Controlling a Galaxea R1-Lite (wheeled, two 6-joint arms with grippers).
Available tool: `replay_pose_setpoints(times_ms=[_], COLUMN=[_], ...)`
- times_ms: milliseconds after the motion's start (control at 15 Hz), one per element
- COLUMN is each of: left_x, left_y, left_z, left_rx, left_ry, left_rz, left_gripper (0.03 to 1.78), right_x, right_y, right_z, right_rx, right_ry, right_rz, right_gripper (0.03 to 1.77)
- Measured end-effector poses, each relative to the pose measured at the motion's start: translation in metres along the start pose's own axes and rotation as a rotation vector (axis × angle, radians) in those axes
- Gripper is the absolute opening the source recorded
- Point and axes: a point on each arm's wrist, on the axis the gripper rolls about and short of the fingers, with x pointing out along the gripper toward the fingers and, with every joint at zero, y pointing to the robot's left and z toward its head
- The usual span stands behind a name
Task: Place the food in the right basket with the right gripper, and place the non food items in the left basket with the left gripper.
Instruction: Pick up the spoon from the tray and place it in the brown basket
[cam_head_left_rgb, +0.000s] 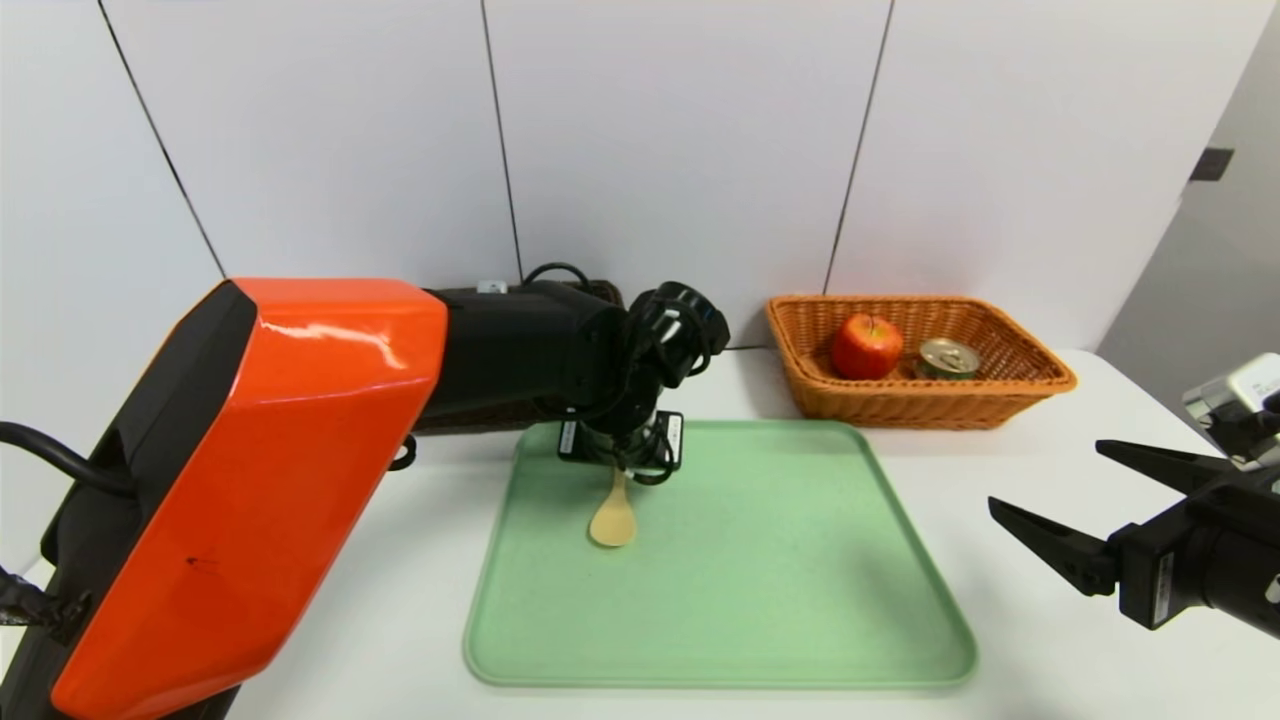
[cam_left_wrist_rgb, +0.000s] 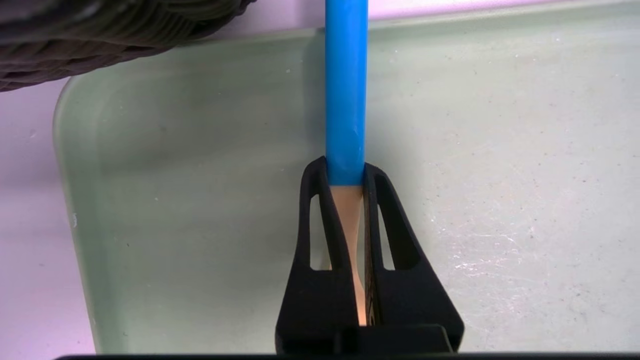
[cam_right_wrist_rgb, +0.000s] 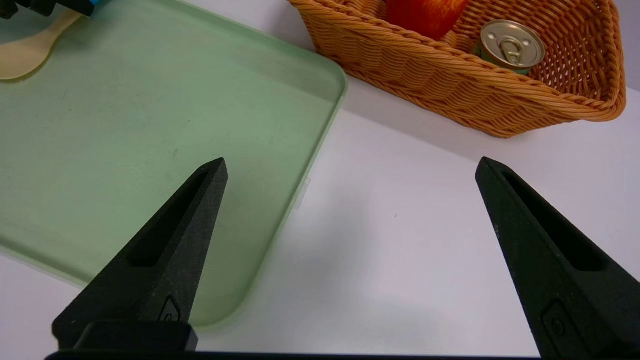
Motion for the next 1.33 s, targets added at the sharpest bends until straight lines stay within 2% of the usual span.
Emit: replay_pose_setpoints(times_ms=[267,600,800,1000,1200,1333], left_x=[-0.023,-0.099,-0.150,-0.176,-0.185,-0.177], left_y=[0.002,0.016,0.037,0.079,0.101,0.111], left_z=[0.004,0.019,0.031,0.055,0.074,0.084], left_rx=[0.007,0.047,0.181,0.329,0.492,0.577], left_ry=[-0.021,-0.138,-0.254,-0.379,-0.532,-0.616], left_rz=[-0.019,-0.096,-0.127,-0.151,-0.188,-0.200], left_gripper=[0.11,0.11,0.11,0.11,0.11,0.11], right_x=[0.000,0.000,0.000,-0.001,-0.003,-0.005], right_y=[0.000,0.000,0.000,0.000,0.000,0.000], right_z=[-0.001,0.000,0.002,0.001,0.001,0.001], right_rx=[0.000,-0.005,-0.011,-0.014,-0.027,-0.027], right_ry=[0.003,-0.001,-0.007,-0.008,-0.012,-0.017], right_rz=[0.000,0.002,0.001,0.001,-0.001,-0.002], right_gripper=[1.71,1.71,1.71,1.71,1.71,1.71])
